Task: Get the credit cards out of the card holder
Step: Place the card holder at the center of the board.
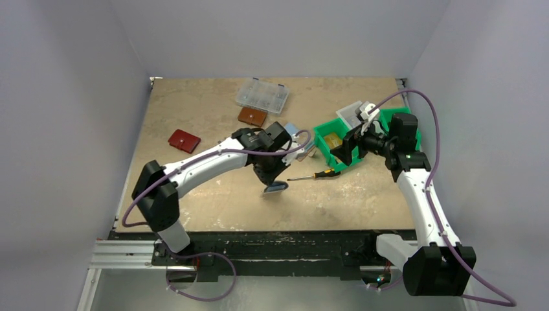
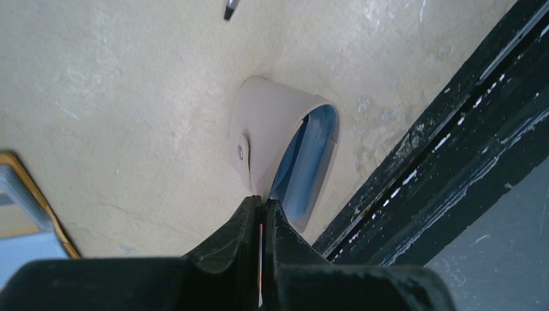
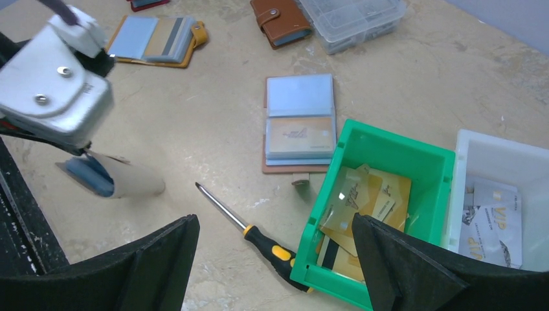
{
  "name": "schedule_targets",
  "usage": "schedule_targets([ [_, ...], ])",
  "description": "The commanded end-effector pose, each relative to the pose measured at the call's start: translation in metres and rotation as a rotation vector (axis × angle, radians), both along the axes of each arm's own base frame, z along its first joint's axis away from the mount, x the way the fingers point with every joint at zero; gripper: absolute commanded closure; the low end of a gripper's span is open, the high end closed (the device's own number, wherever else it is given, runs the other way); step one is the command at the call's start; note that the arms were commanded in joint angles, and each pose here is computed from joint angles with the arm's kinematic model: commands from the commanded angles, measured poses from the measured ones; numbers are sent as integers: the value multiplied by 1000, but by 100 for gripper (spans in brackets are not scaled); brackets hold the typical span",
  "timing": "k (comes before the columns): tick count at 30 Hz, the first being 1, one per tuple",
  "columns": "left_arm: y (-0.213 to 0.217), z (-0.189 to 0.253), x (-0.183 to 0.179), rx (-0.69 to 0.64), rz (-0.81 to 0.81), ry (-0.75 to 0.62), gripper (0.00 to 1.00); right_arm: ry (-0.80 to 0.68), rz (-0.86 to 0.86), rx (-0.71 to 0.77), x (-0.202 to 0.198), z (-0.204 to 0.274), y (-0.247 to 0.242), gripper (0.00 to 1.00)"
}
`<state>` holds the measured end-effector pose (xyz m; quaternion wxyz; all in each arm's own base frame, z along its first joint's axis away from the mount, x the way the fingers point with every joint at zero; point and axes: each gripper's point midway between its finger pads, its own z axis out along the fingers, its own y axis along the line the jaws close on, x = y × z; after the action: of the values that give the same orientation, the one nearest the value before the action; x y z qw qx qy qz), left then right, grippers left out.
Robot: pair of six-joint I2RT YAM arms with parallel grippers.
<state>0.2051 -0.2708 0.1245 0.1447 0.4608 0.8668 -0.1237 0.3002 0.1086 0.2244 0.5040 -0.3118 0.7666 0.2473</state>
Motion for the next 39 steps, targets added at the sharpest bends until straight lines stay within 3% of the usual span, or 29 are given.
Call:
schedule_targets([
  [1, -32, 12, 25, -56, -74, -43, 100, -49, 38, -1, 0, 15, 5, 1],
  [8, -64, -22, 46, -25, -106, 10, 100, -57, 48, -3, -3, 18, 5, 1],
  [22, -84, -51, 71, 14, -68, 5, 100, -63, 61, -7, -5, 20, 6, 1],
  [39, -56, -55, 58, -5, 17, 20, 100, -57, 62, -8, -5, 18, 6, 1],
])
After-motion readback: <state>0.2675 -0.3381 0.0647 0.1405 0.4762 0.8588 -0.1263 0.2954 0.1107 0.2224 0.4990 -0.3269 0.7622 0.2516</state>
